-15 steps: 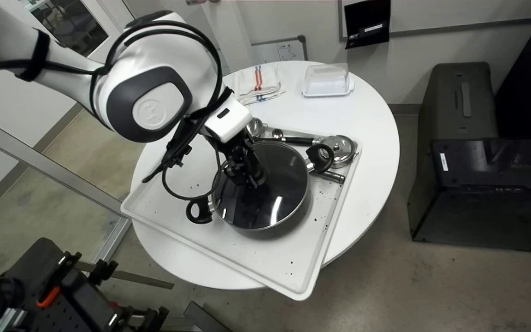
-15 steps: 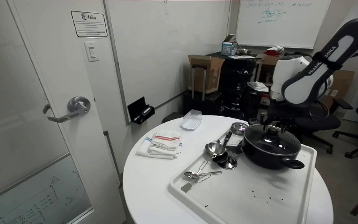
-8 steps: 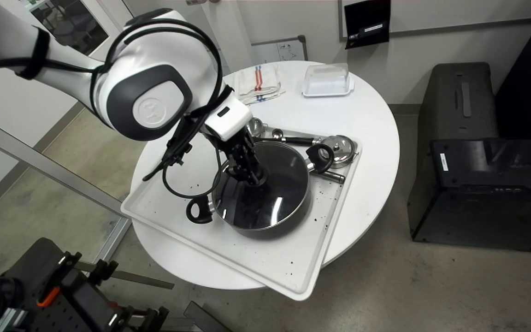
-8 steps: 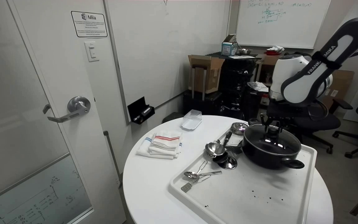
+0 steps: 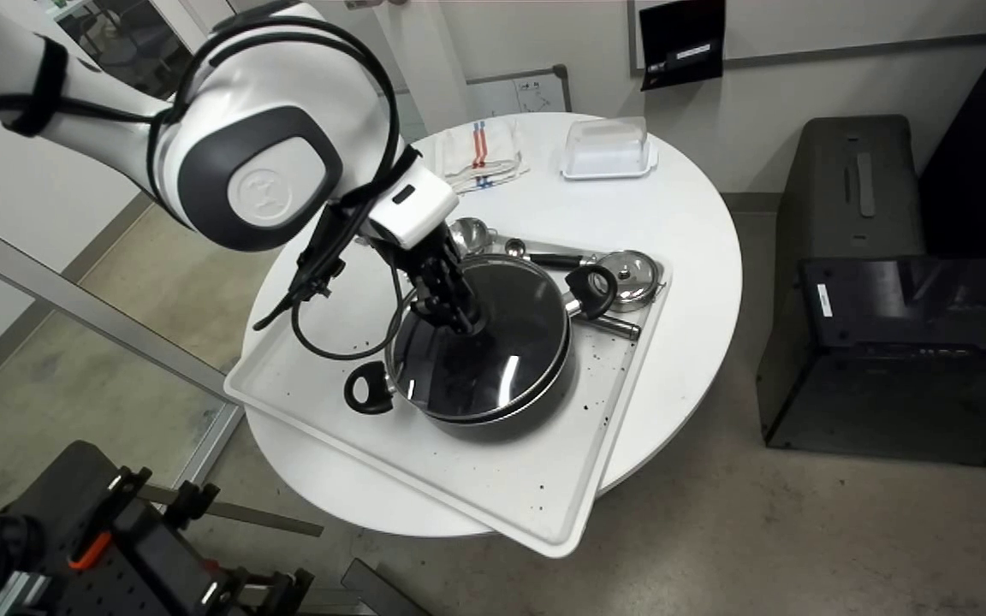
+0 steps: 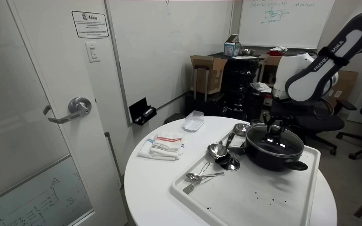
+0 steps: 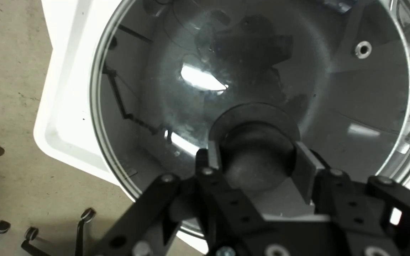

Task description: Pick up the lid from the pot and put it on the table

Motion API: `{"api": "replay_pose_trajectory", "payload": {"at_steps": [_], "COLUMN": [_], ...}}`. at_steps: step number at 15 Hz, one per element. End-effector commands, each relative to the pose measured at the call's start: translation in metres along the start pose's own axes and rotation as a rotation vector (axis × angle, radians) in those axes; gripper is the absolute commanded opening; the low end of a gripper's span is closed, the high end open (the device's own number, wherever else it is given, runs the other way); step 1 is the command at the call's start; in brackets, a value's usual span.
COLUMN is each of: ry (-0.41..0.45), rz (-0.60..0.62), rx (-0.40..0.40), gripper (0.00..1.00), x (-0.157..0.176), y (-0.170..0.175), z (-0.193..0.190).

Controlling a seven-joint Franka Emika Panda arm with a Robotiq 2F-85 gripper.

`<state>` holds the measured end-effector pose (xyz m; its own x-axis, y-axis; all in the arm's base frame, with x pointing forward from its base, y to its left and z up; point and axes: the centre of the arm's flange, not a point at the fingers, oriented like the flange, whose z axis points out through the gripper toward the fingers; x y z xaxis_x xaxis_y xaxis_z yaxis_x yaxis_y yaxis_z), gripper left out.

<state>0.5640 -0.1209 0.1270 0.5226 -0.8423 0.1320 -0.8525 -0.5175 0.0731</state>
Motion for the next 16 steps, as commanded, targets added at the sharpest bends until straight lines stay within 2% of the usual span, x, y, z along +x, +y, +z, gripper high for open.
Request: {"api": "replay_pose_trajectory", "payload": {"at_steps": [1,9,16], "ry": [-0.012,-0.006,0.074], "rz": [-0.049,-0.219,-0.456], "rx": [0.038,0.074,0.072], "gripper": [0.25,0.25,0.25], "x": [-0.017,-0.071,-0.145], "y": [0.007,0.009,-0.021], "z": [-0.044,-0.094,-0.112]}}
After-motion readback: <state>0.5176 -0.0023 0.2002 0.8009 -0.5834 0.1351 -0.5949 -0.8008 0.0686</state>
